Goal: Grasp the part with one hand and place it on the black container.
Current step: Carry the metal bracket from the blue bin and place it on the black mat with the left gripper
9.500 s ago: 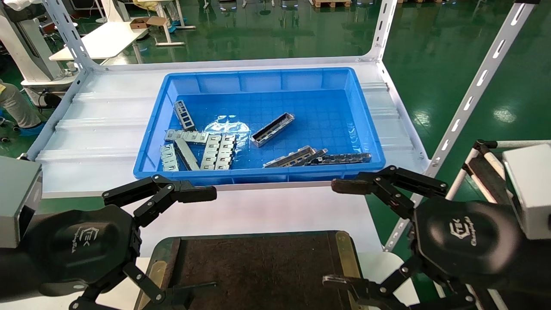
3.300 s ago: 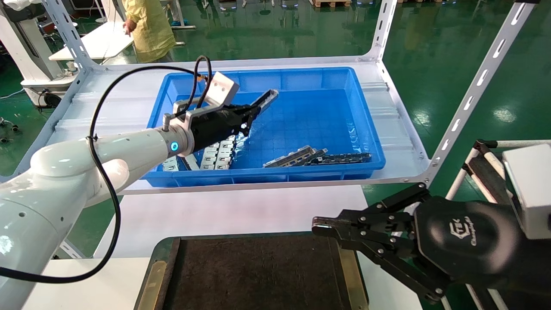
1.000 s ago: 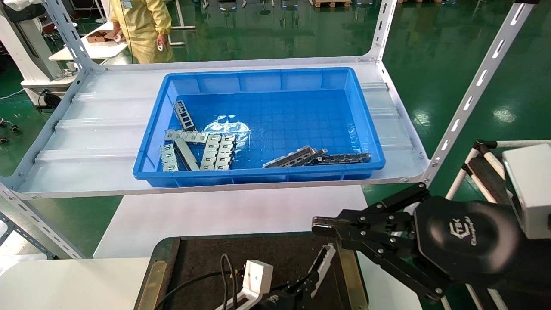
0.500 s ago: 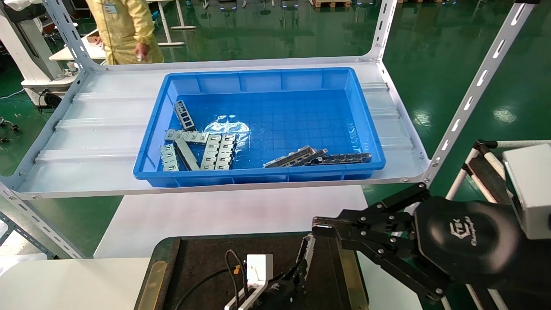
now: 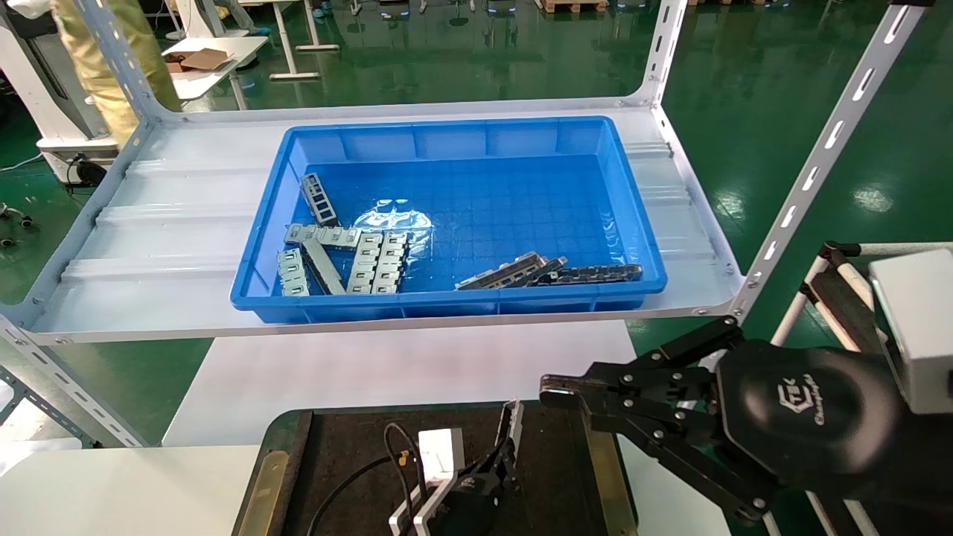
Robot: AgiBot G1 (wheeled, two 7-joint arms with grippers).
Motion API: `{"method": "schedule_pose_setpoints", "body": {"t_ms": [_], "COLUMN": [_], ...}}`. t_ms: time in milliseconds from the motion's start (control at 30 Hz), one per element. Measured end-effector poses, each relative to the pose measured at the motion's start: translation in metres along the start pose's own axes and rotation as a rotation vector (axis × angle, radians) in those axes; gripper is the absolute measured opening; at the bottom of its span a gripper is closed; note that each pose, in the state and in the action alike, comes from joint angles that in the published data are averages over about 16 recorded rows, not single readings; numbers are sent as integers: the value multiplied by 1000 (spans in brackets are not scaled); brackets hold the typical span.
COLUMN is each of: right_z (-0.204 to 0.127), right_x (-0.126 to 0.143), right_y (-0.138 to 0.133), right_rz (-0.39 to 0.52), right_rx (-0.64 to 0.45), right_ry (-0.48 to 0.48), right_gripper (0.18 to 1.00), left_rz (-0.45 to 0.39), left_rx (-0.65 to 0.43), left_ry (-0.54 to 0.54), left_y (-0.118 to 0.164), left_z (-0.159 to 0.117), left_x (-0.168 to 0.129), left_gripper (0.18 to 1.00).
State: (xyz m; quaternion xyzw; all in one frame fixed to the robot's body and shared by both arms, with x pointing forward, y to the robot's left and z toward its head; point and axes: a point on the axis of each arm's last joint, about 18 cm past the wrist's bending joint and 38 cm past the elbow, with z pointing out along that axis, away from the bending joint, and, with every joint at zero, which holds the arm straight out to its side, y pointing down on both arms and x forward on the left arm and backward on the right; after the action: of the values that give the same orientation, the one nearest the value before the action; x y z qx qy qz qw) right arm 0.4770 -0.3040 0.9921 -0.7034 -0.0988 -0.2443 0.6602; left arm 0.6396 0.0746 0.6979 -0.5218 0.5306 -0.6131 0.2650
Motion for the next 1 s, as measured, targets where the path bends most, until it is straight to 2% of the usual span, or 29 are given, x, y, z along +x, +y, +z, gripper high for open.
{"method": "schedule_pose_setpoints", "body": {"t_ms": [1000], "right_z": [0], "right_x": [0], "right_y": [0], "right_rz": [0], "right_rx": [0], "right_ry": [0], "right_gripper": [199], "left_rz": [-49], "left_rx": [-29], "left_ry": [-83], "left_y": [19], "left_z": [9], "left_x": [-11], "left_gripper": [208]}}
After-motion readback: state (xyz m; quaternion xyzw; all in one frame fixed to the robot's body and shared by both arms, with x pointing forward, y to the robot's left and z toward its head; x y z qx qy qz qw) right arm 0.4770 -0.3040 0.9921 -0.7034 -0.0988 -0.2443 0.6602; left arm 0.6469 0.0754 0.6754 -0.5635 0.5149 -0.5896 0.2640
